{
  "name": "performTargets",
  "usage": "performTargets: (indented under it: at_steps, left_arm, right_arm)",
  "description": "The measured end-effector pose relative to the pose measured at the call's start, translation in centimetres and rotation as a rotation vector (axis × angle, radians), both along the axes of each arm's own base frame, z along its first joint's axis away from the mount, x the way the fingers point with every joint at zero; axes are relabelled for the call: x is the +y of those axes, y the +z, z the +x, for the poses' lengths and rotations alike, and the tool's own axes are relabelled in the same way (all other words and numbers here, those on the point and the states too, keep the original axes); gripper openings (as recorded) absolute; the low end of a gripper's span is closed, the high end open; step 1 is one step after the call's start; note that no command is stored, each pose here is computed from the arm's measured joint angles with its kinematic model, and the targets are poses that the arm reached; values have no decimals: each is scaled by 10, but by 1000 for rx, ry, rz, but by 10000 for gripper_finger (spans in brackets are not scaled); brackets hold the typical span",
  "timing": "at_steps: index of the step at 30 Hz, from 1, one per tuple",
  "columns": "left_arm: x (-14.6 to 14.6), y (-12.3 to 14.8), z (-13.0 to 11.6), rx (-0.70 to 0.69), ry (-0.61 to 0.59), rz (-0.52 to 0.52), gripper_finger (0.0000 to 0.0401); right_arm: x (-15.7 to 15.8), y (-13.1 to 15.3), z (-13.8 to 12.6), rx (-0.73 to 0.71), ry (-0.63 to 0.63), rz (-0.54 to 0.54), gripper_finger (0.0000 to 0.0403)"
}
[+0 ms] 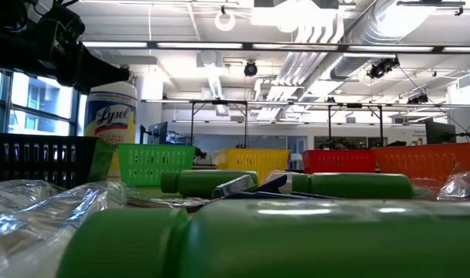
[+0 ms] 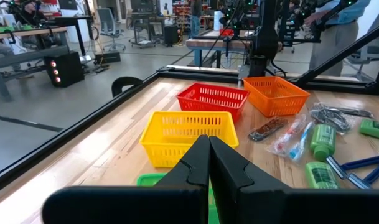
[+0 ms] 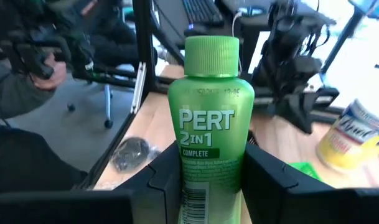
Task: Pick & Place Travel size toiletries
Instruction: Put the green shampoo into the yellow bin
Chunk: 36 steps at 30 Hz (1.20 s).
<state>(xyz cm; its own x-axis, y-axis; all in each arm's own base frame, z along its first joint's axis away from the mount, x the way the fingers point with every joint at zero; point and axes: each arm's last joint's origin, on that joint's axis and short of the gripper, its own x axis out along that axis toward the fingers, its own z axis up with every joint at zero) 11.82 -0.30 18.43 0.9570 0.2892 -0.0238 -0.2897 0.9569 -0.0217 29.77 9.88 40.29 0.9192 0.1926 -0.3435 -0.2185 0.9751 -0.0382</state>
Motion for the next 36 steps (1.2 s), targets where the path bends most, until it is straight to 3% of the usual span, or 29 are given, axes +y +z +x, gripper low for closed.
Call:
performTargets:
  at_steps: [6,13,20,32,36]
  left_arm:
    - [0,0,0,1,0,0,0]
    - [0,-1,0,8,0,1,0]
    - [0,-1,0,7,1,1,0]
    - [0,0,0,0,2,1,0]
    - [0,1,0,9,15,47,0]
  right_arm:
    - [-29,-4,-29,-133,8,29,120]
    - [-61,-51,-86,-263,-62,114,120]
    - [-70,-91,-132,-381,-69,160,124]
    - [-77,-167,-158,-396,-134,154,121]
    - [-78,-183,-162,-415,-146,175,121]
